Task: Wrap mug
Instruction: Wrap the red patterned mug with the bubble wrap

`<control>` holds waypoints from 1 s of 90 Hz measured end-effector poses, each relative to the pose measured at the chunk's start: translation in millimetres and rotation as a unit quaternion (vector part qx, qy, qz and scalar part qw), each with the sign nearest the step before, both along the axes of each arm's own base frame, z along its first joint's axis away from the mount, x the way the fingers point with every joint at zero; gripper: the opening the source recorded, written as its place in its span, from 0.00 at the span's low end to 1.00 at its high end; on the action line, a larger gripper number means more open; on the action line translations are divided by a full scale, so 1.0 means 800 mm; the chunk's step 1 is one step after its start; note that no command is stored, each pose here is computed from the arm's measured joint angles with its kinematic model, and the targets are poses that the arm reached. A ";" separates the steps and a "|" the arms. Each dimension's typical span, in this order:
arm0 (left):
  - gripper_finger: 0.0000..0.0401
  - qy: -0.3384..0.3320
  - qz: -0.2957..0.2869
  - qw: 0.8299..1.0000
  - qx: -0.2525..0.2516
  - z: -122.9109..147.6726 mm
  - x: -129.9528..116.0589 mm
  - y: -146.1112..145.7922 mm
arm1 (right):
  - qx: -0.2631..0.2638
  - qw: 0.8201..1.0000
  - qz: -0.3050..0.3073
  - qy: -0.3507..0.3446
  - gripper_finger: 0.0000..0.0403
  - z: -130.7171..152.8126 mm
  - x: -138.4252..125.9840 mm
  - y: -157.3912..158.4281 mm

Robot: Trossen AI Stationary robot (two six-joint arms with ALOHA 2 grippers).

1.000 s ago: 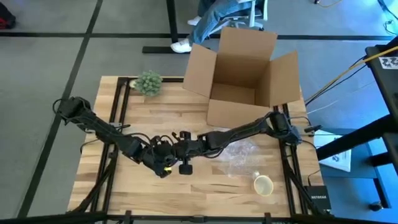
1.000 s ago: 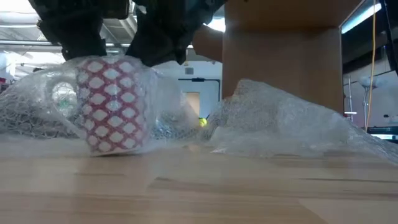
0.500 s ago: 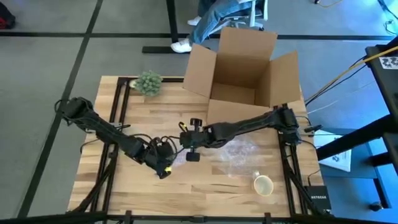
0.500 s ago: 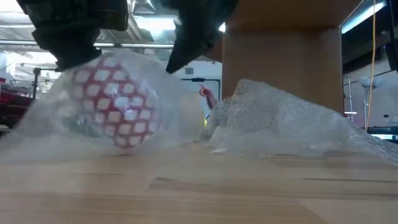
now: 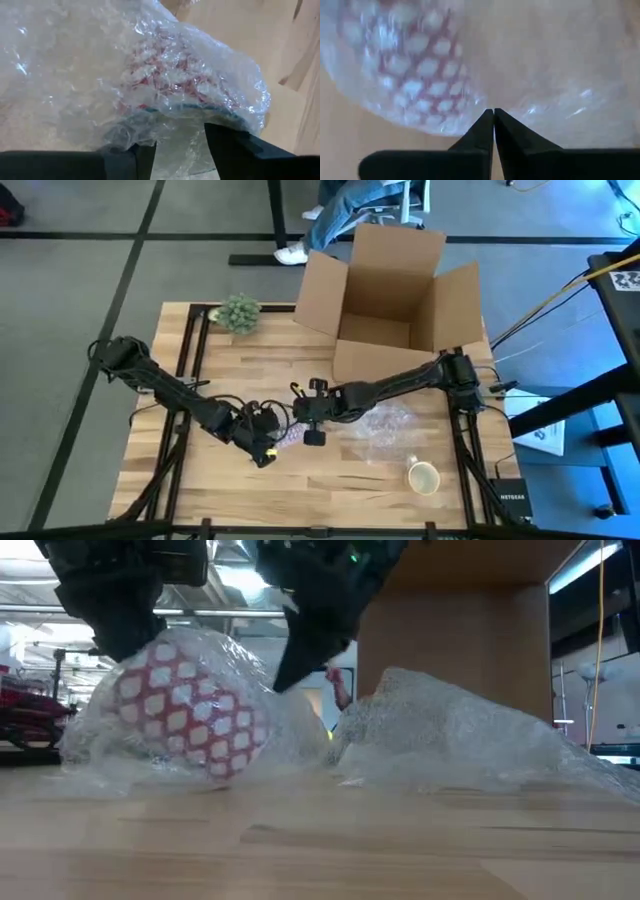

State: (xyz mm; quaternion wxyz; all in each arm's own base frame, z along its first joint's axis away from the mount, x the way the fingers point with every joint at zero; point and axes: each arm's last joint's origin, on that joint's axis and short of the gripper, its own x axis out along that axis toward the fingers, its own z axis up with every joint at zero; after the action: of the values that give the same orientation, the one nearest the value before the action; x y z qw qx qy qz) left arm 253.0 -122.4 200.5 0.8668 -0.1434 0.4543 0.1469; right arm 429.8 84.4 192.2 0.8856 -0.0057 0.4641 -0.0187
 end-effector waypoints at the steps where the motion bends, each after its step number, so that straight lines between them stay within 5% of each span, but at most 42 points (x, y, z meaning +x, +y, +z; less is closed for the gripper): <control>1: 0.36 0.000 0.000 1.000 0.000 0.000 0.000 0.000 | 0.004 1.000 0.001 -0.002 0.00 -0.003 0.000 0.000; 21: 0.36 -0.017 -0.008 1.000 -0.012 0.003 0.007 0.002 | 0.052 0.997 -0.002 -0.050 0.00 -0.034 -0.005 0.007; 64: 0.36 -0.015 -0.013 0.999 -0.031 0.001 0.027 0.029 | 0.069 0.993 -0.015 -0.100 0.00 -0.067 0.003 0.009; 90: 0.36 0.012 -0.023 0.999 -0.034 -0.019 0.039 0.033 | 0.048 0.995 -0.005 -0.087 0.00 -0.023 -0.007 0.006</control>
State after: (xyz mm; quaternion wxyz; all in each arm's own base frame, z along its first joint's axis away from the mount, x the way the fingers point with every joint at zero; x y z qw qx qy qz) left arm 284.2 -96.3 185.5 0.8590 -0.1609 0.4728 0.1128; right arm 423.9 89.3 174.2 0.9217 0.0409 0.3858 -0.0007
